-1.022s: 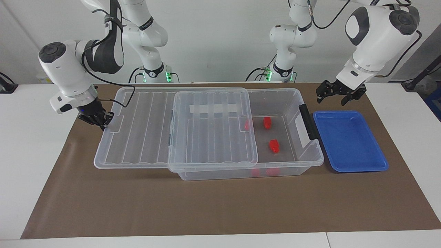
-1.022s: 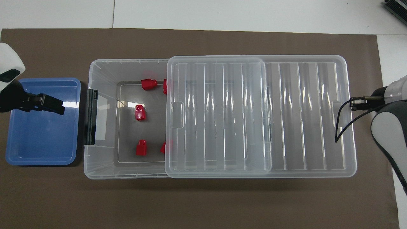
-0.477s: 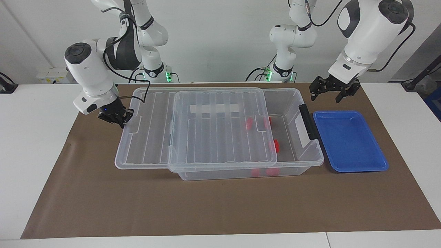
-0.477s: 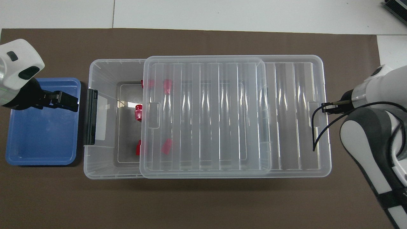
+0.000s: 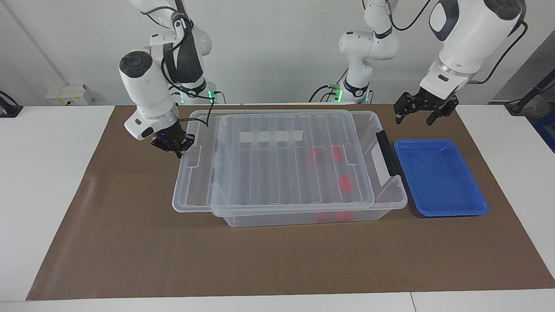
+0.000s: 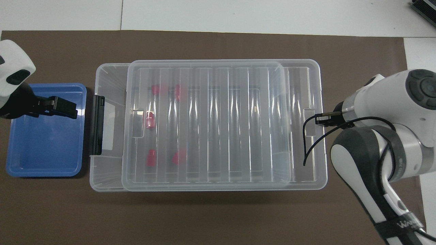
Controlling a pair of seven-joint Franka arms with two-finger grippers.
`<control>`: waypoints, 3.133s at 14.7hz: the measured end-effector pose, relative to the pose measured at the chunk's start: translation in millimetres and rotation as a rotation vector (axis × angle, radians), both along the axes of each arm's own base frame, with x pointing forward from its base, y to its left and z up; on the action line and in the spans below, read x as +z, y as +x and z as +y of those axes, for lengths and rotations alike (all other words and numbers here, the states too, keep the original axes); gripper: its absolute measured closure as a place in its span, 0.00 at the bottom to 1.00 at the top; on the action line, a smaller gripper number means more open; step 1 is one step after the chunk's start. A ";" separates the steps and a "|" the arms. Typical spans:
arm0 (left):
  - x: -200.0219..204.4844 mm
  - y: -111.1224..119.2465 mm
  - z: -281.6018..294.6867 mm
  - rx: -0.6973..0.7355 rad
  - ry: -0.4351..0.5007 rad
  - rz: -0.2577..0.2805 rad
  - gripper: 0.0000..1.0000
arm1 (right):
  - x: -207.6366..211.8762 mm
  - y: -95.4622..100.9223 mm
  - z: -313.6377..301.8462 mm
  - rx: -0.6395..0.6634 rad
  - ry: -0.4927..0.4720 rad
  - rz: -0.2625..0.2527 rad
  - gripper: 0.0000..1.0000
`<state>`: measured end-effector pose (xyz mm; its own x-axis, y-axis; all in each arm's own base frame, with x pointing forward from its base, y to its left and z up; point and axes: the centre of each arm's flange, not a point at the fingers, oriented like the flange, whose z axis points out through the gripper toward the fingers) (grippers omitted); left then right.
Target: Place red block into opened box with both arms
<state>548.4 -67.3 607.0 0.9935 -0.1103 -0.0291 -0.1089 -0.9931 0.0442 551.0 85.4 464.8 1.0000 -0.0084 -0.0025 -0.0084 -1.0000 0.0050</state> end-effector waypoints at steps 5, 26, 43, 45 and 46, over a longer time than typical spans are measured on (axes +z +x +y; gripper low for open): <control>-0.2 -1.2 -5.7 -0.010 0.000 0.003 0.00 | 0.7 -7.6 37.5 -0.044 0.053 0.011 0.99; -0.1 1.0 21.5 0.046 0.000 0.005 0.00 | 33.4 -13.2 -2.1 -0.130 0.067 -0.034 0.99; 1.1 0.1 26.9 0.057 0.000 0.005 0.00 | 170.8 -4.6 -64.2 -0.208 -0.021 -0.068 0.00; 3.5 -0.6 32.6 0.066 -0.001 0.001 0.00 | 176.5 -2.4 -64.7 -0.210 -0.025 -0.036 0.00; 4.6 -1.1 33.3 0.067 -0.001 -0.001 0.00 | 175.2 -2.1 -64.6 -0.211 -0.028 -0.017 0.00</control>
